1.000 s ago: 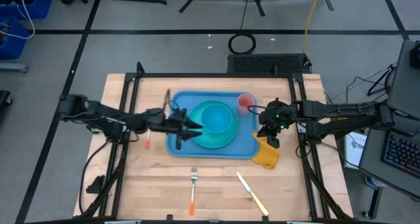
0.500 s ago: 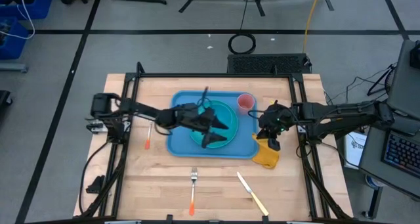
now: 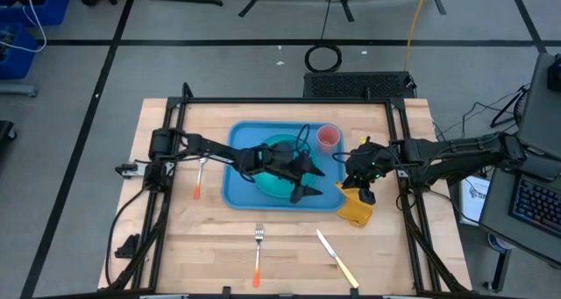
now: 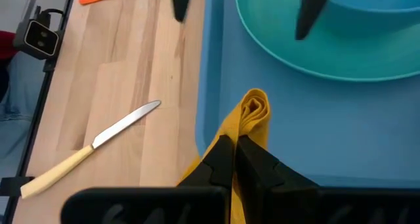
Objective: Set up tray
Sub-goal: Put the yellow napkin to the left of the green plate on the blue serving tray
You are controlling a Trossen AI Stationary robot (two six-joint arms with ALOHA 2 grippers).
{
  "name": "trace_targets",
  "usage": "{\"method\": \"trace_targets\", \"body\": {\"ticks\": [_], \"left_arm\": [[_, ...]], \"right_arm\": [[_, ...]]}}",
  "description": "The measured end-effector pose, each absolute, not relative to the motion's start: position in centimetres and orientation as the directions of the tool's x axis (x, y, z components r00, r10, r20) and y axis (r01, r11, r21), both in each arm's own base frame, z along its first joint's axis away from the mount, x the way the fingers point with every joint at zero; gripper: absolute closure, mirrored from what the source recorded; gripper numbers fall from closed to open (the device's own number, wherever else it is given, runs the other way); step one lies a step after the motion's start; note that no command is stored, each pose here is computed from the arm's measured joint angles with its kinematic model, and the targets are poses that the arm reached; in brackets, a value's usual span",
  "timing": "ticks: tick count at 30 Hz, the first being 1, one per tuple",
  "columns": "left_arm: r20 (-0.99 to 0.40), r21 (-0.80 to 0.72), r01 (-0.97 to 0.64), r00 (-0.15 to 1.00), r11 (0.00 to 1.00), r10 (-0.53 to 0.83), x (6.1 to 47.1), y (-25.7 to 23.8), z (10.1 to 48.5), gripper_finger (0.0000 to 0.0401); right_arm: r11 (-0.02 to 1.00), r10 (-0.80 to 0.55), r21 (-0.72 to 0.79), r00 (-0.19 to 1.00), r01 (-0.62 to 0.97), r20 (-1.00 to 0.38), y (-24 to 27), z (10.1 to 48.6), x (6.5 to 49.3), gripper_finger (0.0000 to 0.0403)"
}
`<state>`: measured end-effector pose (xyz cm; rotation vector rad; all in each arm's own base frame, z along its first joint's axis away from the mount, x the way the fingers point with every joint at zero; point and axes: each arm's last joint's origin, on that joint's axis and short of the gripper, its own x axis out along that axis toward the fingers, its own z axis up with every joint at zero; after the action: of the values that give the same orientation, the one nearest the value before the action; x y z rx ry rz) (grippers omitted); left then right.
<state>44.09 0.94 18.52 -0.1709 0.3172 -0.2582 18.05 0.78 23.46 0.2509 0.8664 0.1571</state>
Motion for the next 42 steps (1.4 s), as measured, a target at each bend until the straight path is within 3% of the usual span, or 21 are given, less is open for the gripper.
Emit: {"method": "trace_targets", "body": {"ticks": [15, 22, 32, 42], "left_arm": [[-0.286, -0.090, 0.288, 0.909, 0.953, -0.302, 46.7, 1.0, 18.0, 0.0070], [-0.330, -0.111, 0.304, 0.887, 0.946, -0.323, 48.7, 1.0, 16.7, 0.0070], [-0.250, -0.061, 0.370, 0.893, 0.927, -0.373, 49.8, -0.1, 18.2, 0.0072], [-0.271, -0.072, 0.383, 0.881, 0.921, -0.388, 49.7, -0.1, 17.9, 0.0156]], "right_arm": [[0.957, 0.252, 0.284, 0.645, -0.056, -0.722, 1.2, 23.6, 18.1, 0.0403], [0.956, 0.262, 0.285, 0.653, -0.074, -0.710, 1.5, 23.7, 18.2, 0.0403], [0.955, 0.265, 0.285, 0.656, -0.079, -0.707, 1.5, 23.7, 18.2, 0.0403], [0.956, 0.267, 0.281, 0.669, -0.089, -0.694, 1.5, 23.9, 18.3, 0.0403]]}}
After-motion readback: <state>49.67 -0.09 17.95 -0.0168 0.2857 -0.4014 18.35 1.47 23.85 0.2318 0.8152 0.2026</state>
